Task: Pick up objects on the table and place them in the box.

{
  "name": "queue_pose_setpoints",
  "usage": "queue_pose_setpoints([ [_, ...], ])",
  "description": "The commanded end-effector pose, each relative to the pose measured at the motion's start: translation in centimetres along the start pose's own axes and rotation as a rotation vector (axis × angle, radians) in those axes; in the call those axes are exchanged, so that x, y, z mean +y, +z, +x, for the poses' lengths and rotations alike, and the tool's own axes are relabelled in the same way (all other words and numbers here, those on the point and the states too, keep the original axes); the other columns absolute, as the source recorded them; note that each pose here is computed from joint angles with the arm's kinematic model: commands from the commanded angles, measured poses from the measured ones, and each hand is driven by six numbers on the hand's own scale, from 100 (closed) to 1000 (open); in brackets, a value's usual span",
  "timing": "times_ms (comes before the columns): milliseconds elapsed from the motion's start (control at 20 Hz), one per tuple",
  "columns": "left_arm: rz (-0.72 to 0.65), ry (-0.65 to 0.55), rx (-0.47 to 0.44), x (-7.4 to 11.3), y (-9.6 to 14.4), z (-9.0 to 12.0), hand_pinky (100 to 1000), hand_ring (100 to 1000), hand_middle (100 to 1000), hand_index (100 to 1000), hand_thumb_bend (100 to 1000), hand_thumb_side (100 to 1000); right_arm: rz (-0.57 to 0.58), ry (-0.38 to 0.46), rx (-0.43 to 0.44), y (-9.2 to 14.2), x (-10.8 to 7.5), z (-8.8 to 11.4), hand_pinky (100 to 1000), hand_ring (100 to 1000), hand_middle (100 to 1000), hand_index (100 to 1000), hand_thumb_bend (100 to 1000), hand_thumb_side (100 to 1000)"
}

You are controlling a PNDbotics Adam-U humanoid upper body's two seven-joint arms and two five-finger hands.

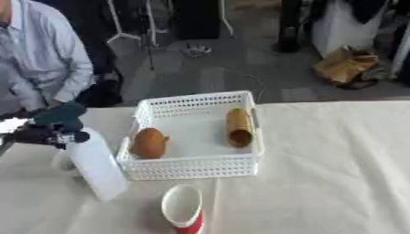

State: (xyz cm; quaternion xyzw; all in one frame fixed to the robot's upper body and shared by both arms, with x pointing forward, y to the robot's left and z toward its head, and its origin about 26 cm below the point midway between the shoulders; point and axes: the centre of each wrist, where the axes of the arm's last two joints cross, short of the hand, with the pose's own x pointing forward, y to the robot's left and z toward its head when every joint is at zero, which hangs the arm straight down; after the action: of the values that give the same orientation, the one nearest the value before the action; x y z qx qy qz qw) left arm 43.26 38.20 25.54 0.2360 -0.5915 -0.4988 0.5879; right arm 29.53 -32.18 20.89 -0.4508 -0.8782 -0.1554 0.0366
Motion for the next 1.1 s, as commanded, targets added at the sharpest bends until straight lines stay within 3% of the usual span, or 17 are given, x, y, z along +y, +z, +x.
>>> queue_pose_setpoints([
  [50, 0.046, 0.022, -0.006, 0.7, 0.6, -0.3, 612, 553, 450, 584, 451, 784, -0.036, -0.02, -0.027, -0.8, 0.0, 0.4, 706, 832, 641, 709, 100, 1000],
  [550, 0.1, 0.099, -0.022, -0.4, 0.4, -1.0, 585, 513, 403, 533, 357, 766, -0.038, -0.013, -0.019, -0.8, -0.1, 0.4, 707, 832, 639, 709, 100, 1000],
  [750, 0.14, 0.099, -0.029, -0.3, 0.5, -0.9, 550, 482, 368, 495, 236, 733, -0.038, -0.013, -0.019, -0.8, -0.1, 0.4, 707, 832, 639, 709, 100, 1000],
  [950, 0.171, 0.091, -0.035, -0.3, 0.5, -0.8, 535, 472, 356, 483, 209, 724, -0.038, -0.013, -0.017, -0.7, -0.1, 0.4, 707, 832, 639, 709, 100, 1000],
  [1000, 0.183, 0.084, -0.035, -0.2, 0.6, -0.7, 520, 461, 334, 461, 146, 688, -0.038, -0.014, -0.017, -0.7, -0.1, 0.4, 707, 832, 638, 709, 100, 1000],
  [1100, 0.205, 0.063, -0.036, 0.1, 0.8, -0.4, 516, 458, 321, 448, 110, 668, -0.038, -0.014, -0.017, -0.7, -0.1, 0.4, 709, 832, 638, 708, 100, 1000],
])
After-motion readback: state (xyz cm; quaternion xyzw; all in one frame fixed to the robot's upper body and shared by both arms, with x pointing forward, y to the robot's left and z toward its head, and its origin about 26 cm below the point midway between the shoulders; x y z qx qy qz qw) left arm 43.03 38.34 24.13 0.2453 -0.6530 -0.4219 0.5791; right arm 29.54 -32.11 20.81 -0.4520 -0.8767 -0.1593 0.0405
